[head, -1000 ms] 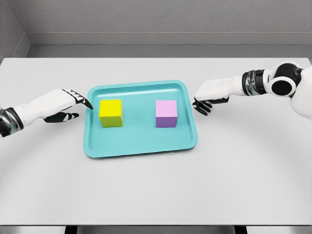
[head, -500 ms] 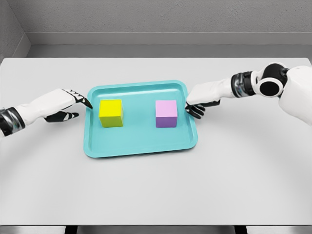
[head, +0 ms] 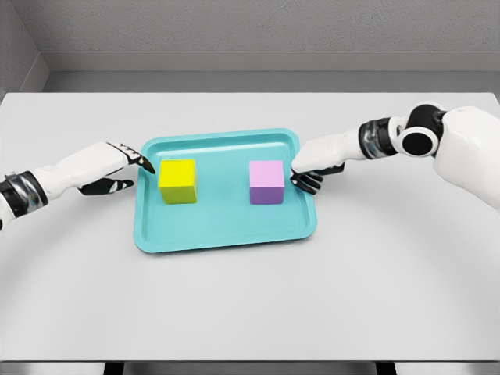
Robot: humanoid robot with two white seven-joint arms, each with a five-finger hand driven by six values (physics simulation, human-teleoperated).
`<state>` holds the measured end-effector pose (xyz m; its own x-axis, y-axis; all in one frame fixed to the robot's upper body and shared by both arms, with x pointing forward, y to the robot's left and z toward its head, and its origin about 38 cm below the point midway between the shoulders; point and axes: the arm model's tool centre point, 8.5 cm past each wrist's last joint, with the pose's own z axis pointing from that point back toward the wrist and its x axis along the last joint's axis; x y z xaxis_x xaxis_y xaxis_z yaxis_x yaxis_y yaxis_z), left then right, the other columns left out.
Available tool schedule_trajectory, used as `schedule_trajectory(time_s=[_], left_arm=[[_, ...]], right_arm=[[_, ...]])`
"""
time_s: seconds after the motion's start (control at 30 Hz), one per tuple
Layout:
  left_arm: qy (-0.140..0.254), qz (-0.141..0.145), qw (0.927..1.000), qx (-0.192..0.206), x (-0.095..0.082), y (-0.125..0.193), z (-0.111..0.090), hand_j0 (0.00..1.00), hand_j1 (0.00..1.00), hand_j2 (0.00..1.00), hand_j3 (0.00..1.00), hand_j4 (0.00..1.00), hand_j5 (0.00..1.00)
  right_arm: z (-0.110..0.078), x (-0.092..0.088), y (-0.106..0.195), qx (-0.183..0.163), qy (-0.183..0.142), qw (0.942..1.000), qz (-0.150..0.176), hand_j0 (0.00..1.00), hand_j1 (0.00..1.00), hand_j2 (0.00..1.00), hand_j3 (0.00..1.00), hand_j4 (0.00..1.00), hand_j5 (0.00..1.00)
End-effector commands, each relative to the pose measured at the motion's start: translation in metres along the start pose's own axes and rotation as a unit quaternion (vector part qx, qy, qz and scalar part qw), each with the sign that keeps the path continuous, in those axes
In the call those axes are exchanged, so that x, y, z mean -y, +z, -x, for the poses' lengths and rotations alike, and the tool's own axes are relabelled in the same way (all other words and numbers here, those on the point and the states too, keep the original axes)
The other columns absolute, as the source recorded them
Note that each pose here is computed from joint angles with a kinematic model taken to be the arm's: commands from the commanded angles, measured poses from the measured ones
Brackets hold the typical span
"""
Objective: Push two cubes
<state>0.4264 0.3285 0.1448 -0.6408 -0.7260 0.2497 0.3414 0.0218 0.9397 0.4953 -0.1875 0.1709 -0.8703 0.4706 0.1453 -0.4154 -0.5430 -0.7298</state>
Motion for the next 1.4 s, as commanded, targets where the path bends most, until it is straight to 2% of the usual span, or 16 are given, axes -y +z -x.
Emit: schedule_trajectory(time_s=[0.0, 0.27, 0.37, 0.47, 1.03, 1.2, 1.27, 1.37], left_arm=[[0.002, 0.002, 1.0, 0.006, 0.002, -0.002, -0.003, 0.62, 0.62, 0.62, 0.62, 0.62, 0.62], [0.005, -0.002, 0.9999, 0.012, 0.003, -0.01, -0.008, 0.62, 0.62, 0.62, 0.62, 0.62, 0.62], [0.004, -0.005, 0.9999, 0.013, 0.0, -0.011, -0.008, 0.62, 0.62, 0.62, 0.62, 0.62, 0.62], [0.005, -0.007, 0.9998, 0.017, 0.0, -0.014, -0.01, 0.61, 0.61, 0.61, 0.61, 0.61, 0.61], [0.008, 0.011, 0.9988, 0.046, 0.006, -0.039, -0.029, 0.61, 0.61, 0.61, 0.61, 0.61, 0.61], [0.01, 0.011, 0.9992, 0.037, 0.006, -0.033, -0.022, 0.61, 0.61, 0.61, 0.61, 0.61, 0.61], [0.009, 0.01, 0.9994, 0.033, 0.004, -0.03, -0.019, 0.61, 0.61, 0.61, 0.61, 0.61, 0.61], [0.014, 0.014, 0.9993, 0.031, 0.008, -0.029, -0.017, 0.61, 0.61, 0.61, 0.61, 0.61, 0.61]], right_arm=[[-0.001, -0.001, -0.004, 0.003, -0.002, 1.0, -0.003, 0.1, 0.1, 0.1, 0.1, 0.1, 0.1], [-0.004, 0.0, -0.007, 0.006, 0.0, 1.0, -0.004, 0.1, 0.1, 0.1, 0.1, 0.1, 0.1], [0.0, -0.003, -0.008, 0.0, -0.004, 0.9999, -0.011, 0.1, 0.1, 0.1, 0.1, 0.1, 0.1], [-0.002, 0.002, -0.011, 0.003, 0.0, 1.0, -0.01, 0.1, 0.1, 0.1, 0.1, 0.1, 0.1], [-0.011, 0.012, -0.022, 0.016, 0.011, 0.9998, -0.008, 0.1, 0.1, 0.1, 0.1, 0.1, 0.1], [-0.012, 0.014, -0.022, 0.016, 0.012, 0.9998, -0.007, 0.1, 0.1, 0.1, 0.1, 0.1, 0.1], [-0.015, 0.021, -0.025, 0.02, 0.018, 0.9996, -0.004, 0.1, 0.1, 0.1, 0.1, 0.1, 0.1], [-0.017, 0.023, -0.028, 0.023, 0.019, 0.9996, -0.004, 0.1, 0.1, 0.1, 0.1, 0.1, 0.1]])
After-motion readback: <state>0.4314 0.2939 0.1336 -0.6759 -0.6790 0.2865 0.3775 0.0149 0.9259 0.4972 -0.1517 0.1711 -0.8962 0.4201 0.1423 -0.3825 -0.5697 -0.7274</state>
